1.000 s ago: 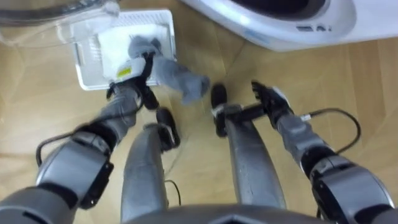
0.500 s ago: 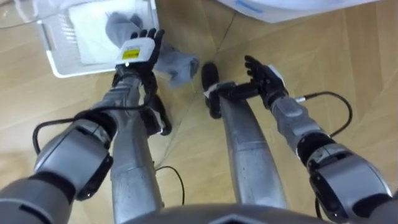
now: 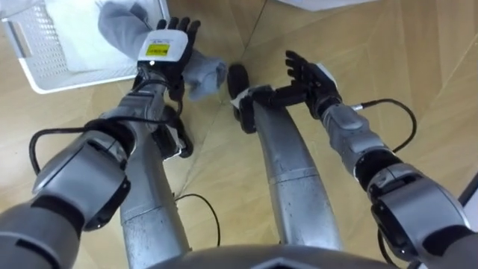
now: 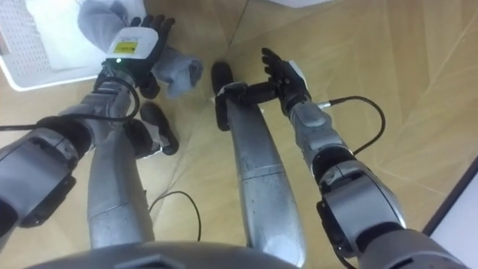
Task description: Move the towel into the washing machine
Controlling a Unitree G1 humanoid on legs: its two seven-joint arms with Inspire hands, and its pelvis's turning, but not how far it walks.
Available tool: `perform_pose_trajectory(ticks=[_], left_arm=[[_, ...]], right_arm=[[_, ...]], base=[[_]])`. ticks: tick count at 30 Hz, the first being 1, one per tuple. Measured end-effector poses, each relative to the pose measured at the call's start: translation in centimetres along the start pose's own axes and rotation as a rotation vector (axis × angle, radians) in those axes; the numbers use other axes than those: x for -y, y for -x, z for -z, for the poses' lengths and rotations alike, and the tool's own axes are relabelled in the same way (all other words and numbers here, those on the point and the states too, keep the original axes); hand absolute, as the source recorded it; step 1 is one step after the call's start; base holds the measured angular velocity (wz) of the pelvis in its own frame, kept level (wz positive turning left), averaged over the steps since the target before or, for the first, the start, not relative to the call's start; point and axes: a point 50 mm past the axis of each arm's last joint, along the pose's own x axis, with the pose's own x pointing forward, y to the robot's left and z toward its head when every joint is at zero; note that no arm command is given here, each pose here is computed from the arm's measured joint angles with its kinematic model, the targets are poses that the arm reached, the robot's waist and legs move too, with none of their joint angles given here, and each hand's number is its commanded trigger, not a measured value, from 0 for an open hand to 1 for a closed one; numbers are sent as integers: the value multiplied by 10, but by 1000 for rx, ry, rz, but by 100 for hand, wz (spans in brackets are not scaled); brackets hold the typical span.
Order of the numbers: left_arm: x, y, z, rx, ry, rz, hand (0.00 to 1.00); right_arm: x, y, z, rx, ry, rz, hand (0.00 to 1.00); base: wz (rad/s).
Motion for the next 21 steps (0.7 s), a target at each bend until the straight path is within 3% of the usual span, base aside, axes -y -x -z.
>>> perform_pose_trajectory(ticks=[1,2,3,4,21], left_arm=[[0,0,0,1,-2,0,0],[0,0,0,3,-6,1,23],[-1,-1,0,3,-8,-1,72],[-1,-1,0,3,-7,-2,100],[-9,-3,8,-27,-52,-14,100]], right_arm=[[0,0,0,0,-24,-6,0],[0,0,0,-1,-43,-10,0],[0,0,0,-3,-60,-14,0],[0,0,0,-4,-67,-16,0],[-1,1,2,2,-131,-52,0]], base=[[-7],[-5],[0],[4],[5]])
